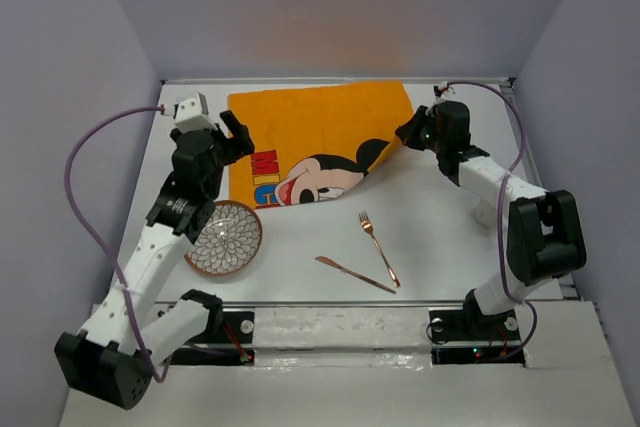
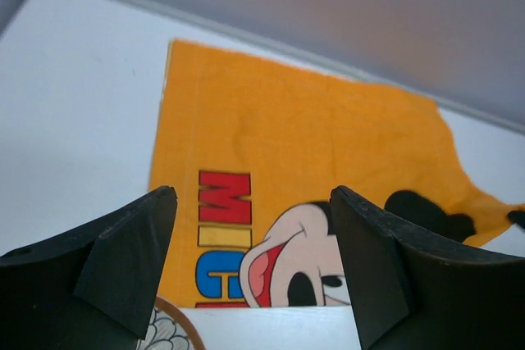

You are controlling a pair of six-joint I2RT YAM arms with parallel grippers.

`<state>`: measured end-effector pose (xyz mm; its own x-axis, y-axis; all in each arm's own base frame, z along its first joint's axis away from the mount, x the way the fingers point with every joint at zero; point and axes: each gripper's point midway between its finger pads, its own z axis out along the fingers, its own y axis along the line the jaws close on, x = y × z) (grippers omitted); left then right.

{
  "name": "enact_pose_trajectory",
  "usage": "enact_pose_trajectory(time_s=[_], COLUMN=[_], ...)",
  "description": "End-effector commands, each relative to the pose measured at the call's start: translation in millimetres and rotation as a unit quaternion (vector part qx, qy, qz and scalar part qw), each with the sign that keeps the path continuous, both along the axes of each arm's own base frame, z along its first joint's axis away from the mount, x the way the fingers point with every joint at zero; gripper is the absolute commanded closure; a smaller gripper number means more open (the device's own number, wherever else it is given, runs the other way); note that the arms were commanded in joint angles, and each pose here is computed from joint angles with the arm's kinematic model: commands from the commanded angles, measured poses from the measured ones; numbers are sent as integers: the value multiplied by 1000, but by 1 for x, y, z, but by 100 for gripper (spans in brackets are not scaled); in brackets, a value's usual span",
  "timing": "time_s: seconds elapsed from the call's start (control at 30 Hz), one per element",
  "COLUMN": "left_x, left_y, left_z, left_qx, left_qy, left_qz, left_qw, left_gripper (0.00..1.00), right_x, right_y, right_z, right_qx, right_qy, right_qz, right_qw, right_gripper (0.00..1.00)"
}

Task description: Set the dinner table for one person

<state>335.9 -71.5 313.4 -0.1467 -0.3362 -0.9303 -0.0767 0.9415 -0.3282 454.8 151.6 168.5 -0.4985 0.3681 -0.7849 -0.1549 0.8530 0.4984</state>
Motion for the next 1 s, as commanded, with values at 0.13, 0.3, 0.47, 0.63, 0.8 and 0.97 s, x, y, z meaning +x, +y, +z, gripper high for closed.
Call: enact_pose_trajectory(time_s=[0.13,0.3,0.47,0.63,0.8,0.97], left_x=[43,60,72,81,88,111], left_y=[15,28,26,26,26,20], left_z=[-135,-197,-225,-271,-298,-296], left_qx=[-57,-54,-58,-42,-38,-37], left_qy=[117,193,228,297,326,323], left_qz=[11,34,25,20,21,8], left_qw=[991,979,972,954,944,946], left_gripper=[16,19,22,27,46,94], right_x=[2,2,4,5,5,5], right_y=[3,4,5,6,5,2], right_z=[46,43,42,40,41,42], right_qx=[22,21,23,23,21,16], right_qy=[-64,-61,-58,-57,-59,-62], right_qz=[13,15,18,19,16,9], right_qw=[998,998,998,998,998,998], right_gripper=[100,100,100,100,100,100])
